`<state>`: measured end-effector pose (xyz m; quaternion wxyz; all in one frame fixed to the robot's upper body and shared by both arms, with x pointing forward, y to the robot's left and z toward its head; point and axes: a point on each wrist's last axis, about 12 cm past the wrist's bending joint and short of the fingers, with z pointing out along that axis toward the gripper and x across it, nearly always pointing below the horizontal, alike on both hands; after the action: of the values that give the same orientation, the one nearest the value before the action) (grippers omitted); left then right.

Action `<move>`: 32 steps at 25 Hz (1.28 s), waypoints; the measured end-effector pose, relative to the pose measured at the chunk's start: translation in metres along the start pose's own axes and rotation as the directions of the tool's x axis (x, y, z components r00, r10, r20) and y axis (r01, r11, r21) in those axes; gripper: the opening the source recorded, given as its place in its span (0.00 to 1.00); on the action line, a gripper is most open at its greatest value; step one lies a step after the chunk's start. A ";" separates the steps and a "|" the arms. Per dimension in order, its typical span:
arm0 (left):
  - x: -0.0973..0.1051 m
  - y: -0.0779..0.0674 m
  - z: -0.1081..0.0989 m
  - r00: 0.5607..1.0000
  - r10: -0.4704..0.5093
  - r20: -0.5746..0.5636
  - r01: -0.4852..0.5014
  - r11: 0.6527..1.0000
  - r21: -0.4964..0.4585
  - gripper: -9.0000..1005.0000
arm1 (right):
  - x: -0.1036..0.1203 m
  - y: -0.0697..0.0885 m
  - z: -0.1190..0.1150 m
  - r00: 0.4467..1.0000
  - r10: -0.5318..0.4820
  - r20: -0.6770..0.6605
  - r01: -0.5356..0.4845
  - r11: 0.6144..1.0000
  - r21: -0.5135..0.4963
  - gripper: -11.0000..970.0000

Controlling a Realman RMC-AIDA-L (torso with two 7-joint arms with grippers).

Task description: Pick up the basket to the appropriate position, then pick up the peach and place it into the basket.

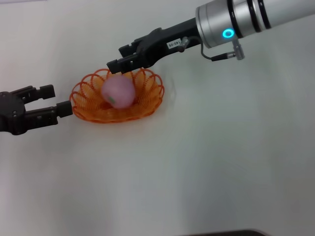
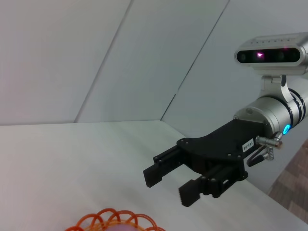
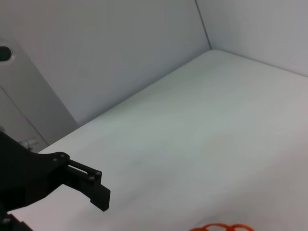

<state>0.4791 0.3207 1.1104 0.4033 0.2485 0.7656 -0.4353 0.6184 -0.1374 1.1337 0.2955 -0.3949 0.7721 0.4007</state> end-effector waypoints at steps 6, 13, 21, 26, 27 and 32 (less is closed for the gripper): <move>0.000 0.000 -0.001 1.000 0.000 0.002 0.000 1.000 -0.005 0.89 | 0.007 0.003 -0.025 0.997 -0.018 0.078 0.020 1.000 -0.024 0.77; 0.001 0.001 -0.004 1.000 -0.004 0.003 0.004 1.000 -0.011 0.89 | 0.034 0.009 -0.086 0.993 -0.042 0.107 0.043 0.999 -0.014 0.96; 0.001 0.001 -0.005 1.000 -0.004 0.007 0.004 1.000 -0.018 0.89 | 0.081 0.004 -0.153 0.992 0.062 0.111 -0.065 0.998 0.021 0.93; 0.002 0.003 -0.007 1.000 -0.001 -0.017 0.000 1.000 -0.030 0.89 | 0.093 0.004 -0.161 0.993 0.089 0.071 -0.092 0.995 0.038 0.89; 0.002 0.004 -0.008 1.000 0.000 -0.019 0.000 1.000 -0.031 0.89 | 0.094 0.003 -0.160 0.994 0.095 0.057 -0.097 0.994 0.043 0.89; 0.002 0.004 -0.008 1.000 0.001 -0.021 -0.002 0.999 -0.036 0.89 | 0.095 0.001 -0.156 0.994 0.103 0.026 -0.105 0.993 0.055 0.89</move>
<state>0.4780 0.3302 1.1094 0.4001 0.2464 0.7772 -0.4186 0.5471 -0.3055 1.1397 0.2940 -0.3411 0.7991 0.3984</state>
